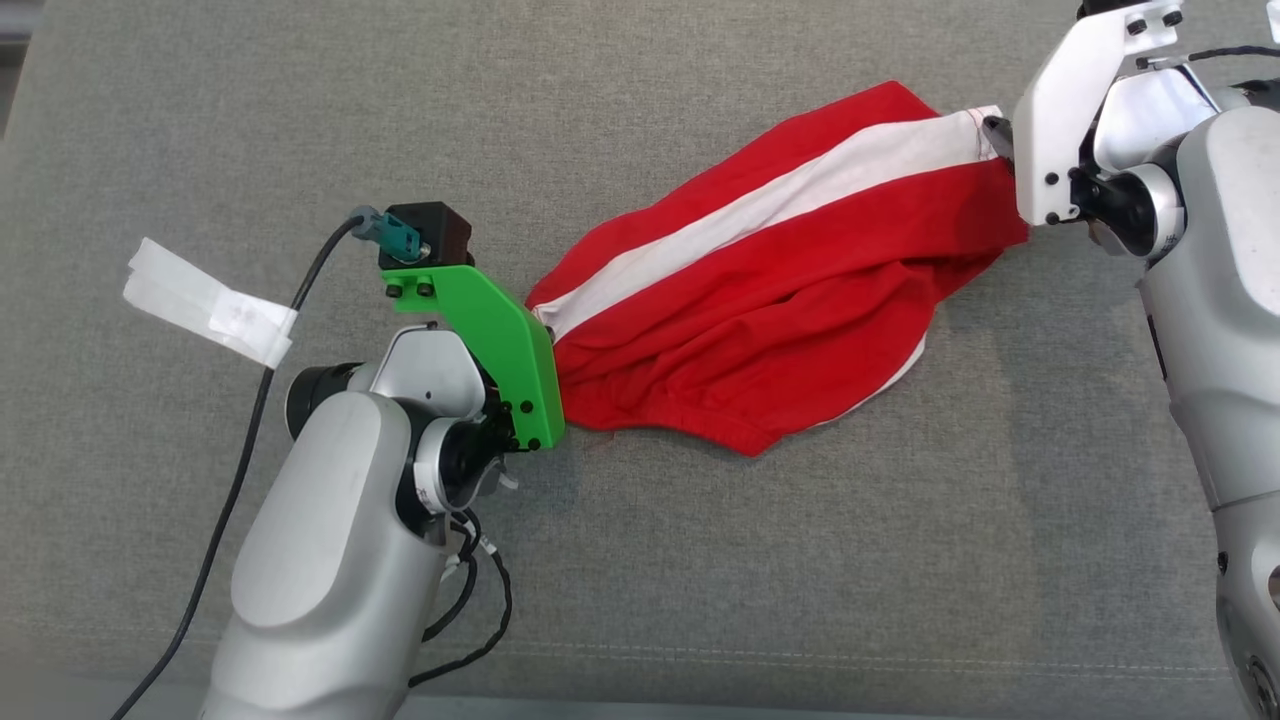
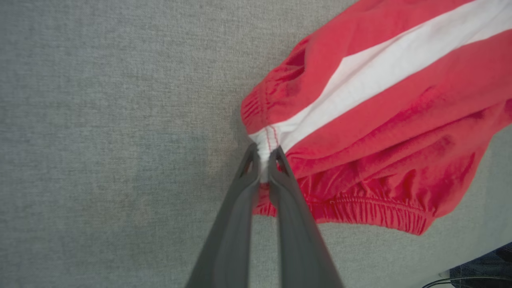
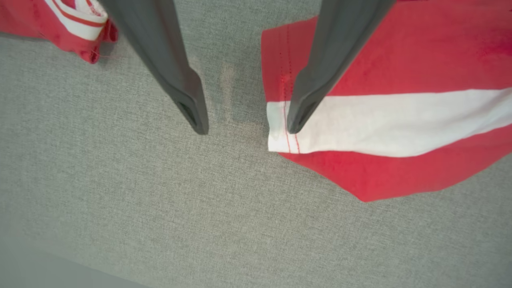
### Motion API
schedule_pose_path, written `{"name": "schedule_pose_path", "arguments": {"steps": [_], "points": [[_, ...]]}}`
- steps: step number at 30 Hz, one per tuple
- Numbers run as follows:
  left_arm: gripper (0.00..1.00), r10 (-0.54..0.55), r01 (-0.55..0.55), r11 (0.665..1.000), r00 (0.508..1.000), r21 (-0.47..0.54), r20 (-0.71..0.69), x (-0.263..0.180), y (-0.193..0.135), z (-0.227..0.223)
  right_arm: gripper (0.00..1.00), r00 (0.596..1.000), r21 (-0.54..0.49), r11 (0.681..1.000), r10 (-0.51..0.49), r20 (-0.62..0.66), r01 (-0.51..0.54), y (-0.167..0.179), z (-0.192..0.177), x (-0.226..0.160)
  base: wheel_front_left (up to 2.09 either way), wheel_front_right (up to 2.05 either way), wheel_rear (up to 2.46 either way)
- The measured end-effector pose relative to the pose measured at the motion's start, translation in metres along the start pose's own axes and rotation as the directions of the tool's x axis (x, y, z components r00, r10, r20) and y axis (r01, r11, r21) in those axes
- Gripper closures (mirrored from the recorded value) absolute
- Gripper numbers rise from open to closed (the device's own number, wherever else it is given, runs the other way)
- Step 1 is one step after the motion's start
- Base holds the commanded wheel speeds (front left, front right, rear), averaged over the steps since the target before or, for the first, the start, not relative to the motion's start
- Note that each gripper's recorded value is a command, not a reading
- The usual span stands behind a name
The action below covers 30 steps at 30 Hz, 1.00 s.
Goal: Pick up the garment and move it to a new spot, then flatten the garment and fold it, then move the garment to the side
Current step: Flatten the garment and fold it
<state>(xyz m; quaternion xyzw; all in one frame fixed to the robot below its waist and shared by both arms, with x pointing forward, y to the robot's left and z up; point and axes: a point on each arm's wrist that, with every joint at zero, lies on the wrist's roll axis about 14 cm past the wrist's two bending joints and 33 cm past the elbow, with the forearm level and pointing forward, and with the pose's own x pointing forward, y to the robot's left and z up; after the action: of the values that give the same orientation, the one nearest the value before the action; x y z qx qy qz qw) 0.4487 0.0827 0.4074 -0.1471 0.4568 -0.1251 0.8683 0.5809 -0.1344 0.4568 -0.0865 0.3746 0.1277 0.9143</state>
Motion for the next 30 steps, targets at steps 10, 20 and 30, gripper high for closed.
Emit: {"name": "schedule_pose_path", "arguments": {"steps": [10,20,30], "points": [[1.00,-0.004,0.004,1.000,1.000,0.000,-0.005,0.007,0.002,-0.003,0.00,0.995,0.016,0.999,0.053,-0.084,-0.052,0.022,-0.019,0.031,0.00,0.00,0.00],[1.00,-0.005,0.005,1.000,1.000,-0.010,-0.005,0.008,0.001,-0.004,0.62,0.984,0.080,0.992,0.106,-0.143,-0.095,0.033,-0.036,0.036,0.00,0.00,0.00],[1.00,-0.019,0.019,1.000,1.000,-0.014,0.013,0.008,-0.005,0.000,1.00,0.991,0.061,0.992,0.111,-0.079,-0.107,0.029,-0.020,0.022,0.00,0.00,0.00]]}}
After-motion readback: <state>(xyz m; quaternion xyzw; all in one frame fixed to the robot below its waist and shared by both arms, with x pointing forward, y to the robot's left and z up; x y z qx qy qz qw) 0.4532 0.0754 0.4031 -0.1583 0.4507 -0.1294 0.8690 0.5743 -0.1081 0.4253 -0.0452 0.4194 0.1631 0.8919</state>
